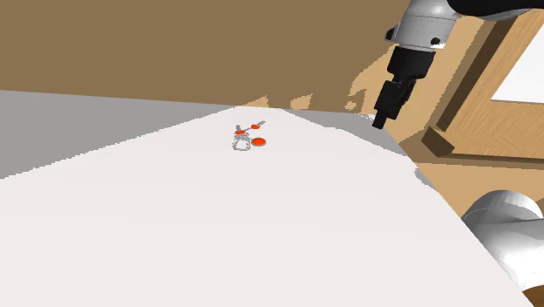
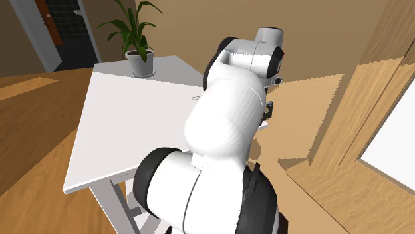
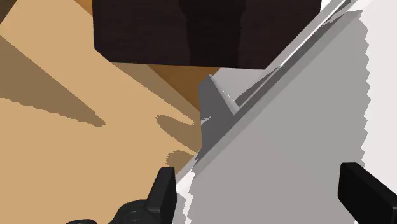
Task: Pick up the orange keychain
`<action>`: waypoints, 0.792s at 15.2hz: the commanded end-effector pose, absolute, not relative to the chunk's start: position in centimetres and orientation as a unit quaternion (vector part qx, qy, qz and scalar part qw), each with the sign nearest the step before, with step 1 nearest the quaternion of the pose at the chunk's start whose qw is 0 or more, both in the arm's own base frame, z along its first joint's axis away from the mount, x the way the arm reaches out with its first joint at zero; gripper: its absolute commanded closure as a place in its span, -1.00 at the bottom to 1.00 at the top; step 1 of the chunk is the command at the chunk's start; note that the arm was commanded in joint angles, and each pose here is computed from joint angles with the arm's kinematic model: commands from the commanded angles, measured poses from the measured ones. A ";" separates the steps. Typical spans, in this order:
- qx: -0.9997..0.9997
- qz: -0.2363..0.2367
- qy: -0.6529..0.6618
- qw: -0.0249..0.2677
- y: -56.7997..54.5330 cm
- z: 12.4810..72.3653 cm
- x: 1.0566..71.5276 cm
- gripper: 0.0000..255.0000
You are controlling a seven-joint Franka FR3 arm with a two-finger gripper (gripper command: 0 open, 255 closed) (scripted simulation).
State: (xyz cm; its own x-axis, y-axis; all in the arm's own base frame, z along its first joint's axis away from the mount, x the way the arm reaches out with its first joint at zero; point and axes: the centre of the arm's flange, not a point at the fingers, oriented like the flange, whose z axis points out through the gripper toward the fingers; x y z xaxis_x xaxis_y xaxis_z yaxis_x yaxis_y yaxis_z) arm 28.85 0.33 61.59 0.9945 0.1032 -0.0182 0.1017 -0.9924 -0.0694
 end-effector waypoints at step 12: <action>-0.999 0.022 0.041 0.014 14.2 63.2 34.8 -1.00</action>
